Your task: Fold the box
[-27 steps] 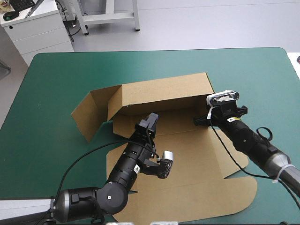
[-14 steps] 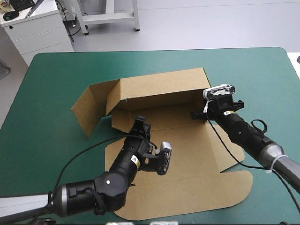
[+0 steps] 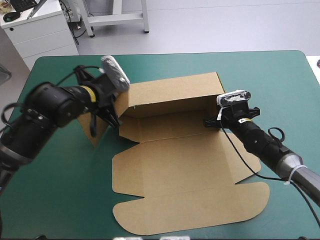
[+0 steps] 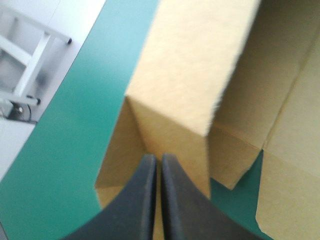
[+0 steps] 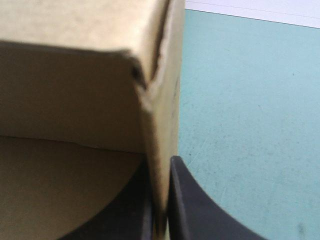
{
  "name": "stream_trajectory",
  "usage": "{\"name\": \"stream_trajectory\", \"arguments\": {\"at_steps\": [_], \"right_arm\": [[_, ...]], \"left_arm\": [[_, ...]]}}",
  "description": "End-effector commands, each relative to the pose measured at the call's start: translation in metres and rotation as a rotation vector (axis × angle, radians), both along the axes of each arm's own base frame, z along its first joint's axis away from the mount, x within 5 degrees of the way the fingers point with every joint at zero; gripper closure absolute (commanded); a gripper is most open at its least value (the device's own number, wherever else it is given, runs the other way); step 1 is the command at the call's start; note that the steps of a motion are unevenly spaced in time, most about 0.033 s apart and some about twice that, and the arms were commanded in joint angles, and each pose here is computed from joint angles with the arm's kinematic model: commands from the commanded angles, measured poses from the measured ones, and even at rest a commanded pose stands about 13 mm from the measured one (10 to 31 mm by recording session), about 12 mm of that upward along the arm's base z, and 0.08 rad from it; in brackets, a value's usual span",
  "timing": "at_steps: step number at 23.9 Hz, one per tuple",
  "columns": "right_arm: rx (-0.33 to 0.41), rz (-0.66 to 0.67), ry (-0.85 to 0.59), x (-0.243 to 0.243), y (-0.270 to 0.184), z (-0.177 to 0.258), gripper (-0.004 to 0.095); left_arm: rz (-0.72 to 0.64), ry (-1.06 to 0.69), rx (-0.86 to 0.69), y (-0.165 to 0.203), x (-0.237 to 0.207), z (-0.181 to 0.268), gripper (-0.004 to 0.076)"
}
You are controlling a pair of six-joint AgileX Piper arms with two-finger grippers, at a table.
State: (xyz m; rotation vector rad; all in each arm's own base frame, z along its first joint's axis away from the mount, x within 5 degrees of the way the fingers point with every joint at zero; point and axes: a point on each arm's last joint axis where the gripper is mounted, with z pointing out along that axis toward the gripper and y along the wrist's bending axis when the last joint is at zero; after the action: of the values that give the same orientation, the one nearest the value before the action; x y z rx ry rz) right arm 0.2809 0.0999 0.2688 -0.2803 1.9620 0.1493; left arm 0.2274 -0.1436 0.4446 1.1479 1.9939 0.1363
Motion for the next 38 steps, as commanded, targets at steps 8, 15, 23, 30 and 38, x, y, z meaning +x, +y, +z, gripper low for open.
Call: {"name": "stream_trajectory", "arguments": {"at_steps": [8,15,23,30,38], "right_arm": [[0.025,-0.038,-0.102,0.002,-0.004,0.025,0.0917],[0.022,-0.012,-0.068,0.002,-0.001,0.020,0.0917],[0.179,0.108,0.061,0.014,-0.004,0.061,0.0903],[0.196,-0.002,0.251,0.013,-0.019,0.113,0.0904],[0.112,0.004,0.471,0.006,-0.020,0.133,0.0905]], "left_arm": [[0.571,0.094,-0.707,0.157,0.039,0.009,0.0710],[0.950,0.200,-1.070,0.234,0.033,-0.072,0.0710],[1.088,0.261,-1.095,0.238,0.028,-0.129,0.0710],[1.091,0.252,-1.097,0.238,0.028,-0.128,0.0711],[1.088,0.258,-1.101,0.237,0.028,-0.128,0.0711]]}}
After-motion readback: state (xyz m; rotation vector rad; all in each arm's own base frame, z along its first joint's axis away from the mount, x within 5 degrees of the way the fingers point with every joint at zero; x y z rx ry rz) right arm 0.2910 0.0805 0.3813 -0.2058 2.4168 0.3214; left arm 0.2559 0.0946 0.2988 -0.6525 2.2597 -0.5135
